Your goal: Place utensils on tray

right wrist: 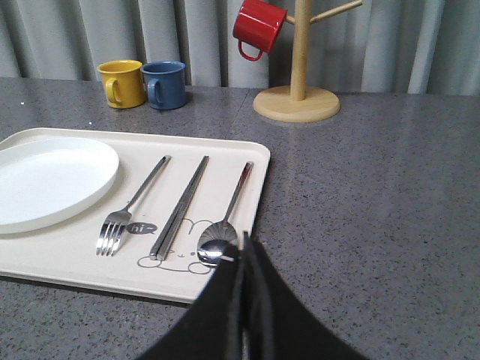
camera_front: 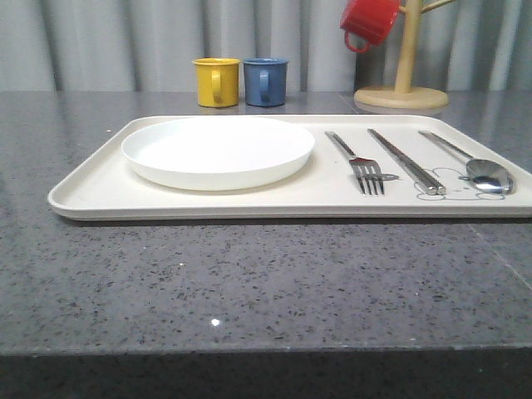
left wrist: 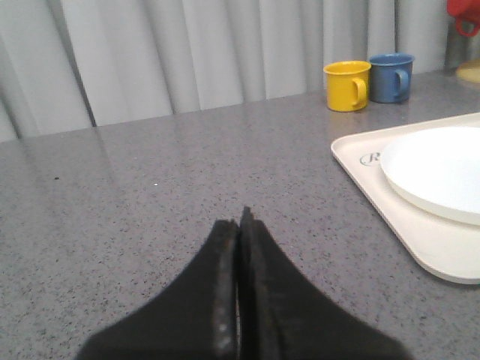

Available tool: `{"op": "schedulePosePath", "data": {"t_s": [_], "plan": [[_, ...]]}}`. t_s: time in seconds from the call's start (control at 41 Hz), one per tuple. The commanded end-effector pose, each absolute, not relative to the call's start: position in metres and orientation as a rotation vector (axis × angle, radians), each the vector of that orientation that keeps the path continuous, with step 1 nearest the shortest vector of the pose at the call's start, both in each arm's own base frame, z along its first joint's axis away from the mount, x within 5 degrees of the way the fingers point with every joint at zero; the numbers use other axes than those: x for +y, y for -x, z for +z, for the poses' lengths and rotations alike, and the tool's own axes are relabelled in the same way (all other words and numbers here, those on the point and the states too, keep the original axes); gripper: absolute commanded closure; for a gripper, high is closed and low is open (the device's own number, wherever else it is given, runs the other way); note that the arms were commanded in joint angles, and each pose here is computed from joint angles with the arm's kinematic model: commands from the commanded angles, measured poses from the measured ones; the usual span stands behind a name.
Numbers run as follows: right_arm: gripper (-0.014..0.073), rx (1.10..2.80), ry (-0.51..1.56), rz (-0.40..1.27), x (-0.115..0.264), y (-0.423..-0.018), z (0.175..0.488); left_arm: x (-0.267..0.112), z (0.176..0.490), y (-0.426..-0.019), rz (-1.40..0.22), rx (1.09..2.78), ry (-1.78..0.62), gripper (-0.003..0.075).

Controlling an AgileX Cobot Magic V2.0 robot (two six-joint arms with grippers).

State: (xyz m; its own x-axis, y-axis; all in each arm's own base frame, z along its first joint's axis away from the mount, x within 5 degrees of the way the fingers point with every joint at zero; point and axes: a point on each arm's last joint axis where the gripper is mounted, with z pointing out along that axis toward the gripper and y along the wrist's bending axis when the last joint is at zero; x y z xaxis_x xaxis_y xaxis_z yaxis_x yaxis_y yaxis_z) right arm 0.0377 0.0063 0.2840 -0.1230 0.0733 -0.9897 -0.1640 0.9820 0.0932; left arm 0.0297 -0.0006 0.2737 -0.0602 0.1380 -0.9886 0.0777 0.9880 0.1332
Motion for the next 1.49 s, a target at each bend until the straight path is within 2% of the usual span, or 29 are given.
{"op": "schedulePosePath", "data": {"t_s": [0.0, 0.244, 0.488, 1.465], "plan": [[0.0665, 1.588, 0.075, 0.195, 0.006, -0.038, 0.298, -0.001, 0.276, -0.029, 0.035, 1.527, -0.102, 0.0738], [0.0665, 1.588, 0.075, 0.195, 0.006, -0.038, 0.298, 0.000, 0.234, -0.046, 0.053, 1.576, -0.053, 0.0738], [0.0665, 1.588, 0.075, 0.195, 0.006, -0.038, 0.298, -0.001, 0.207, -0.054, 0.035, 1.545, -0.075, 0.0738], [0.0665, 1.588, 0.075, 0.195, 0.006, -0.038, 0.298, -0.004, 0.205, -0.054, -0.002, 1.555, -0.112, 0.0738]]}}
